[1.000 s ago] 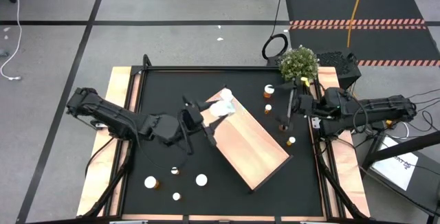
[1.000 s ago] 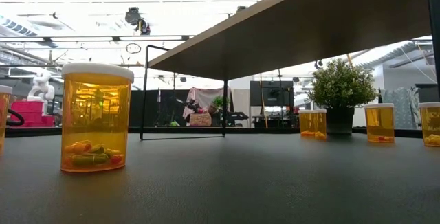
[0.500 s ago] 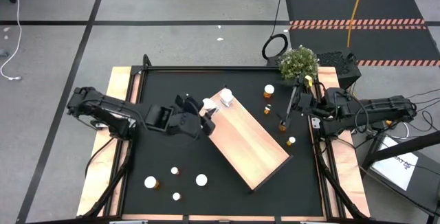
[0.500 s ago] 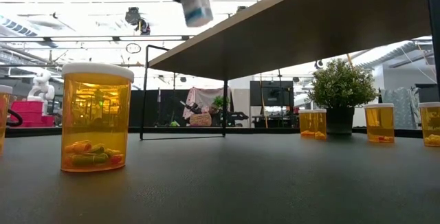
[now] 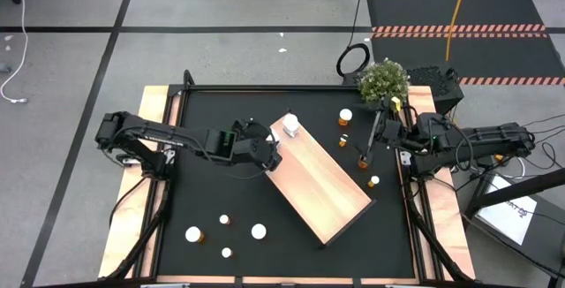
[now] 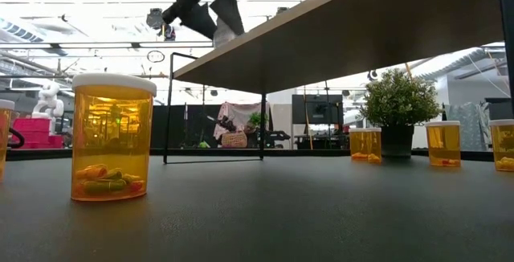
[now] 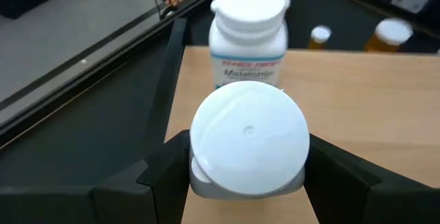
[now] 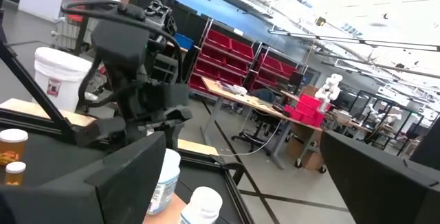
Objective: Pick and place medicine bottles onto shelf by color
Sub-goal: Put the white pill bottle on the shelf aligned with the other white pill bottle
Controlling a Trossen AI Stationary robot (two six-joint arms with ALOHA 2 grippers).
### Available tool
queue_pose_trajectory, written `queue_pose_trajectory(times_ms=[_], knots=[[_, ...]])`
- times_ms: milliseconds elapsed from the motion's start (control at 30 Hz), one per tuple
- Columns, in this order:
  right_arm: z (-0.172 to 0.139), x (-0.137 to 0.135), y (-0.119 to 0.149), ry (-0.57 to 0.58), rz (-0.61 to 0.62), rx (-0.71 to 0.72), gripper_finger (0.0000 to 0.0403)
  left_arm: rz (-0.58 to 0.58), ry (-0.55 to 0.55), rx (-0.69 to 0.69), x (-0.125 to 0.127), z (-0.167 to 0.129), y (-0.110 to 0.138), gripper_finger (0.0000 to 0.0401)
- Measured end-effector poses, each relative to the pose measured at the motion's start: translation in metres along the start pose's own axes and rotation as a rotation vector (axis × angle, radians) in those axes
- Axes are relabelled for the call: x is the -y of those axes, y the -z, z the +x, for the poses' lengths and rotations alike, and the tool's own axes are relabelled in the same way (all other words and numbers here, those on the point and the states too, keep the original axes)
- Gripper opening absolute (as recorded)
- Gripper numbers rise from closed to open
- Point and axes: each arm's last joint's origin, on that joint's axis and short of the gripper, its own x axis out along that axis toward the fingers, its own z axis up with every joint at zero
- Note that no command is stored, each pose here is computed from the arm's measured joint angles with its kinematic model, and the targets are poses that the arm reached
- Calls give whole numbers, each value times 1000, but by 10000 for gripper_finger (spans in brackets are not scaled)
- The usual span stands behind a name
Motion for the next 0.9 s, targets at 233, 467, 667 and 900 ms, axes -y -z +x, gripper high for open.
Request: queue_pose_trajectory(times_ms=[233, 467, 667, 900], knots=[[0, 0, 0, -1, 1, -2, 380, 30, 0, -43, -3, 7, 1, 237], [0, 0, 1, -3, -1, -6, 380, 53, 9, -46, -2, 7, 1, 237], [0, 0, 1, -3, 0, -6, 380, 82, 10, -46, -2, 7, 1, 237], [0, 0, 1, -3, 0, -6, 380, 102, 12, -44, -2, 7, 1, 245]])
